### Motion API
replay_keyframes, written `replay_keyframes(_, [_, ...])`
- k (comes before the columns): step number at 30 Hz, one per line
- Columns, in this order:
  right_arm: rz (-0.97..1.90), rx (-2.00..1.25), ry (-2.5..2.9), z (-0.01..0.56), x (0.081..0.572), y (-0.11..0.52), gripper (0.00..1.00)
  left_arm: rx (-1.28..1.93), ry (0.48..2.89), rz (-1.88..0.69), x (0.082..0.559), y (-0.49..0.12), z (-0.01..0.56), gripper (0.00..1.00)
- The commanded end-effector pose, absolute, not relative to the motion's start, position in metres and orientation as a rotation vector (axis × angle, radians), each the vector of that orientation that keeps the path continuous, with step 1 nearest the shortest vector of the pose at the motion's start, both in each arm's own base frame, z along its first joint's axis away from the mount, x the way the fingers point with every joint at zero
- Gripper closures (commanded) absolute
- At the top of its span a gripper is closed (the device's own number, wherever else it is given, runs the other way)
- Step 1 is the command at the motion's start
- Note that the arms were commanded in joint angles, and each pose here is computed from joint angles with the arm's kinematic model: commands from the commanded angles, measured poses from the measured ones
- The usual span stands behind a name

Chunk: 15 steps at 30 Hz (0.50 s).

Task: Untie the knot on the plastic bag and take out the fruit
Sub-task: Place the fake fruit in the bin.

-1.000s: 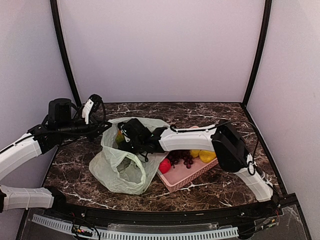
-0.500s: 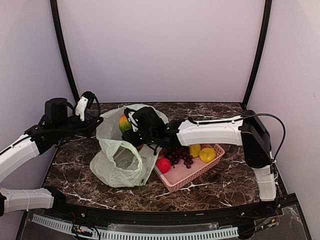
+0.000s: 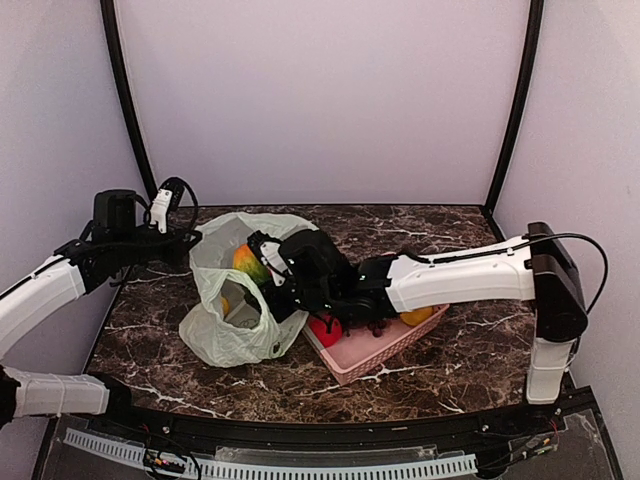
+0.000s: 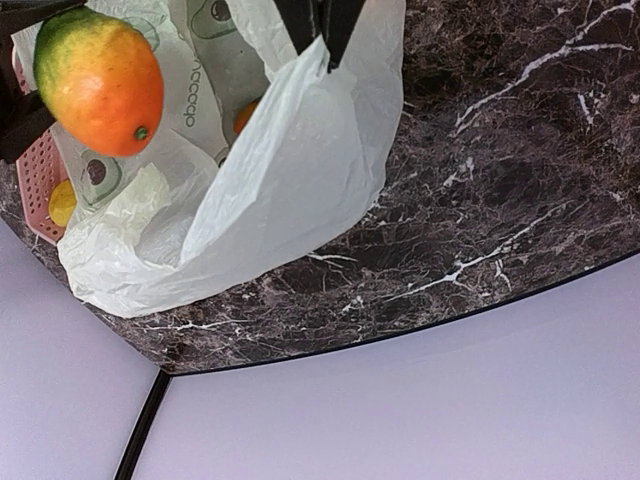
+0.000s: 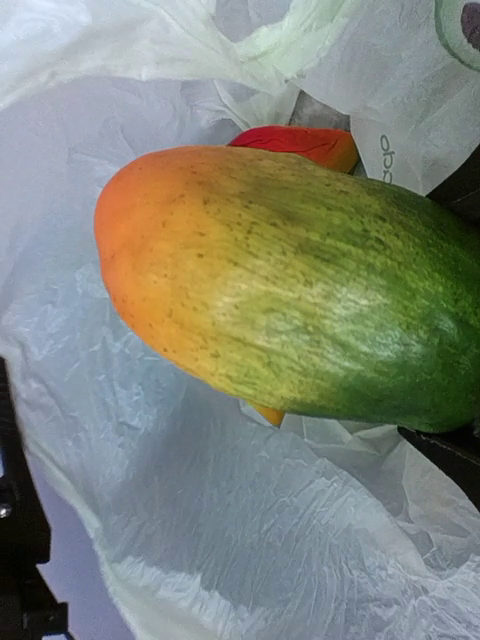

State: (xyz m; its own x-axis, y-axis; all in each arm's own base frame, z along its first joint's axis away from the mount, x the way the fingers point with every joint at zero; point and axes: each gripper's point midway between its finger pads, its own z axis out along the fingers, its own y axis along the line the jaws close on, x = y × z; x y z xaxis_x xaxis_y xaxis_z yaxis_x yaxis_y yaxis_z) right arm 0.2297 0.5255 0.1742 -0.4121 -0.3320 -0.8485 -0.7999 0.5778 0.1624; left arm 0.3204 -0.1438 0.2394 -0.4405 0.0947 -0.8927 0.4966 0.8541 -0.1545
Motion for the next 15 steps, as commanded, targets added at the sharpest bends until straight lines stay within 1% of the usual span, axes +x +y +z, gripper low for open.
replay_keyframes(1, [0.782, -0.817, 1.861, 0.233, 0.234, 0.516, 0.93, 0.469, 1.984, -0.5, 0.321, -0.146, 0.255, 0.99])
replay_keyframes(7, [0.726, -0.753, 1.799, 0.266, 0.241, 0.498, 0.93, 0.507, 1.988, -0.501, 0.323, -0.149, 0.256, 0.99])
replay_keyframes(15, [0.498, -0.488, 1.789, 0.283, 0.277, 0.437, 0.9, 0.491, 1.989, -0.388, 0.322, -0.134, 0.251, 0.99])
